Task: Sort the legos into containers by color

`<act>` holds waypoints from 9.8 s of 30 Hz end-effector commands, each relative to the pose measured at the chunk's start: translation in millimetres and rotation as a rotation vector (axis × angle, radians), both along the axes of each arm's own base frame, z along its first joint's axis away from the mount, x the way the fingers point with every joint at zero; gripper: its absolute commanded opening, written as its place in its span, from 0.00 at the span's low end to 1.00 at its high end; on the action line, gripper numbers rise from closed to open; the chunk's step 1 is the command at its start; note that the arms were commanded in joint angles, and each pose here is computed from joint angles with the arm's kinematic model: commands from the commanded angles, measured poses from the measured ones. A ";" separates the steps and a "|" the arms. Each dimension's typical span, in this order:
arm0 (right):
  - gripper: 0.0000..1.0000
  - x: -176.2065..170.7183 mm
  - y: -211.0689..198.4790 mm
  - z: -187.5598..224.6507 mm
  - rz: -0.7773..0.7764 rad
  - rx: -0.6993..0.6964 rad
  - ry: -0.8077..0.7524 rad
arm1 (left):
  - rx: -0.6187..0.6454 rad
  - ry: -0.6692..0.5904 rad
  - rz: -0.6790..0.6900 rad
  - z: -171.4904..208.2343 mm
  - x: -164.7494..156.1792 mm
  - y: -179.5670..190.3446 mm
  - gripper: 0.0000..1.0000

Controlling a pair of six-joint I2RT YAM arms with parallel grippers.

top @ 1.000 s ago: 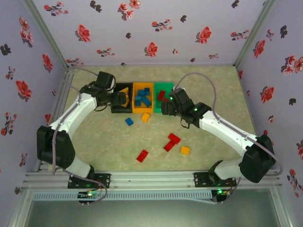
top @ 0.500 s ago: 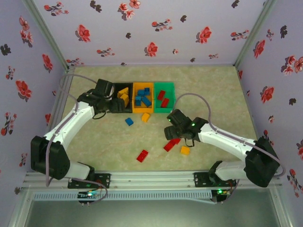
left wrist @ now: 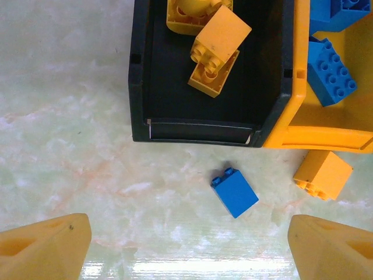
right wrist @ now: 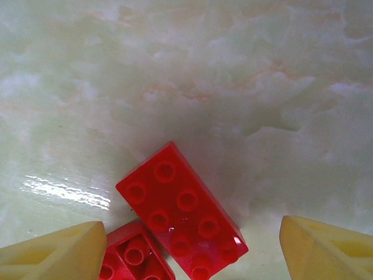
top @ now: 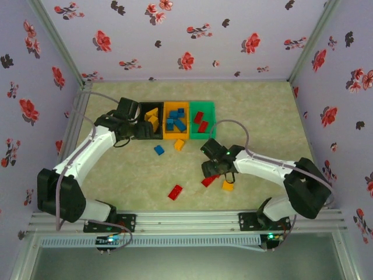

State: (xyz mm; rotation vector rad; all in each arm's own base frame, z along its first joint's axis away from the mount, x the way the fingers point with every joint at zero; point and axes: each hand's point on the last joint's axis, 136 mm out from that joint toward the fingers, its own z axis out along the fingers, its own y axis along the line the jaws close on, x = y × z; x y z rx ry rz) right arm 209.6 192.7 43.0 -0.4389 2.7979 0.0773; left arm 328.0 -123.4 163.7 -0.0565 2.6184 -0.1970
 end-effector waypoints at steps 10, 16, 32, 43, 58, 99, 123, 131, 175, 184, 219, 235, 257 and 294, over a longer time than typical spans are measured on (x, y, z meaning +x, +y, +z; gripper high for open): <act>0.67 18.9 -8.3 -8.6 -0.064 -0.073 0.002 | 0.016 -0.008 0.016 6.3 -8.8 6.2 0.88; 0.59 24.4 -21.4 -10.7 -0.119 -0.082 0.012 | 0.018 -0.006 0.016 4.9 -9.7 6.9 0.88; 0.45 20.8 -20.7 -20.1 -0.130 -0.061 0.048 | 0.020 -0.004 0.015 4.2 -11.7 7.8 0.88; 0.32 26.2 -16.4 -21.5 -0.131 -0.054 0.047 | 0.023 0.000 0.014 1.2 -11.7 8.0 0.88; 0.24 117.3 13.9 67.1 -0.122 0.066 -0.175 | -0.001 -0.007 -0.011 2.3 -17.8 -2.5 0.87; 0.66 193.6 -4.5 106.2 -0.397 0.294 -0.331 | -0.004 0.025 -0.103 -7.7 -50.8 -30.4 0.88; 0.74 139.4 -68.7 137.5 -0.454 0.207 -0.441 | 0.034 -0.052 -0.300 -71.7 -16.0 -126.2 0.81; 0.75 133.5 -78.7 139.9 -0.468 0.200 -0.453 | 0.068 -0.088 -0.339 -84.7 -4.7 -152.1 0.77; 0.75 128.6 -91.7 142.1 -0.491 0.187 -0.471 | 0.183 -0.021 -0.359 -87.2 -14.0 -158.7 0.25; 0.75 128.2 -91.8 143.8 -0.491 0.190 -0.474 | 0.169 -0.058 -0.339 -36.2 -15.8 -142.1 0.25; 0.76 121.1 -98.0 152.1 -0.488 0.175 -0.487 | 0.230 -0.018 0.021 -23.8 107.5 -10.0 0.68; 0.74 73.0 -87.5 103.4 -0.441 0.208 -0.296 | 0.154 -0.074 0.000 5.7 55.3 -12.3 0.72; 0.78 -59.6 -57.2 9.4 -0.440 0.070 -0.025 | 0.094 -0.086 0.052 18.3 8.4 2.8 0.73; 0.46 -57.4 -47.6 -2.1 -0.491 0.117 -0.046 | 0.079 -0.089 0.027 21.5 0.5 0.3 0.72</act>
